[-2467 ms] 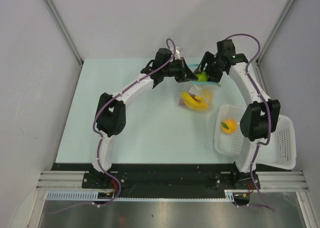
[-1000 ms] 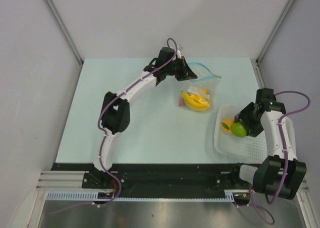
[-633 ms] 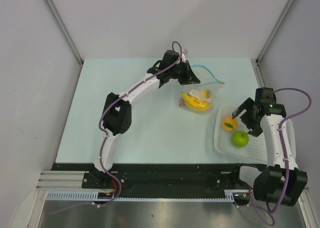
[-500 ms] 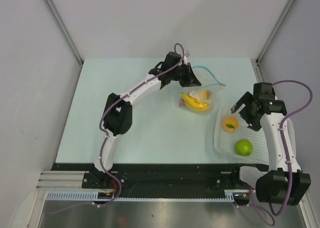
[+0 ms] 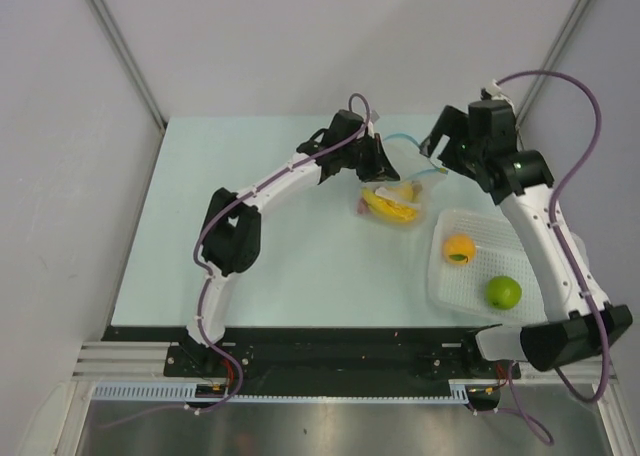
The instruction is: Open the zip-top bag and remove the fake food
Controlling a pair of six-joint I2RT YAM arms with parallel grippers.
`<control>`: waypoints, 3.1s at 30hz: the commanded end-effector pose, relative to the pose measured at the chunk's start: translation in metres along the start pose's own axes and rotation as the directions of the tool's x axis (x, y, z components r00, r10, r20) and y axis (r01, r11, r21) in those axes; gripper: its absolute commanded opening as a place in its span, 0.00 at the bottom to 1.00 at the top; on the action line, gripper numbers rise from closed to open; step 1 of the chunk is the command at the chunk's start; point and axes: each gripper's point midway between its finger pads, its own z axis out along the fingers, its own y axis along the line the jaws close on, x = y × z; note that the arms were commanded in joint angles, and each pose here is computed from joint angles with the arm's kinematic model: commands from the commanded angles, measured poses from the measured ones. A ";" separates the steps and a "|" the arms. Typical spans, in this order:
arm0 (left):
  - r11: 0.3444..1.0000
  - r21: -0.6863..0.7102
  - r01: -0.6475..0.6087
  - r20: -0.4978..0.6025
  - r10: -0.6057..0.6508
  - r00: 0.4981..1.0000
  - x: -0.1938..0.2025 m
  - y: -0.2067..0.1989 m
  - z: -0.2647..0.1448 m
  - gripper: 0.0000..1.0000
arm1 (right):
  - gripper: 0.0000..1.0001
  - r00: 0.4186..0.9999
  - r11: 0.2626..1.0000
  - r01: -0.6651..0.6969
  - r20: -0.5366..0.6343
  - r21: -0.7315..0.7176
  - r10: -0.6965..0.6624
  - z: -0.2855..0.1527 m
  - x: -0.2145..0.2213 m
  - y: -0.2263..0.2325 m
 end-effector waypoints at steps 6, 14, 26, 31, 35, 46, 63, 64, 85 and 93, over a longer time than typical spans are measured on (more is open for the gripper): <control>0.998 0.048 -0.049 0.055 0.047 0.997 -0.001 -0.031 -0.023 0.00 | 0.81 0.992 0.985 0.124 0.036 -0.117 -0.121 0.054 -0.033 0.095; 0.999 0.040 -0.015 0.047 0.013 0.999 0.009 -0.025 -0.028 0.00 | 0.61 0.982 0.982 0.130 -0.122 -0.137 -0.147 0.101 -0.002 0.119; 0.999 0.037 -0.018 0.052 0.016 0.999 0.012 -0.027 -0.035 0.00 | 0.37 0.941 0.985 0.162 -0.310 0.055 -0.137 0.119 0.039 0.083; 0.999 0.030 -0.025 0.044 0.024 0.999 0.012 -0.025 -0.034 0.00 | 0.37 0.957 0.979 0.198 -0.227 0.057 -0.180 0.107 0.035 0.068; 0.999 0.030 -0.031 0.043 0.030 0.999 0.011 -0.027 -0.035 0.00 | 0.37 0.947 0.981 0.183 -0.279 0.063 -0.159 0.113 0.056 0.051; 1.000 0.027 0.012 0.032 -0.012 0.999 0.019 -0.021 -0.034 0.00 | 0.45 0.911 0.975 0.195 -0.386 0.102 -0.142 0.165 0.088 0.035; 1.000 -0.005 0.020 0.009 -0.020 1.000 0.025 -0.003 -0.021 0.00 | 0.85 0.839 0.940 0.278 -0.526 0.198 -0.138 0.189 0.138 -0.005; 1.000 -0.003 0.019 0.009 -0.019 1.000 0.025 -0.004 -0.021 0.00 | 0.85 0.833 0.936 0.285 -0.537 0.205 -0.136 0.188 0.143 -0.009; 1.000 -0.009 0.027 0.012 -0.027 1.000 0.023 -0.001 -0.017 0.00 | 0.40 0.883 0.957 0.269 -0.424 0.107 -0.200 0.180 0.115 0.022; 1.000 -0.006 0.024 0.019 -0.024 1.000 0.023 -0.003 -0.018 0.00 | 0.15 0.922 0.972 0.218 -0.343 0.087 -0.176 0.156 0.069 0.058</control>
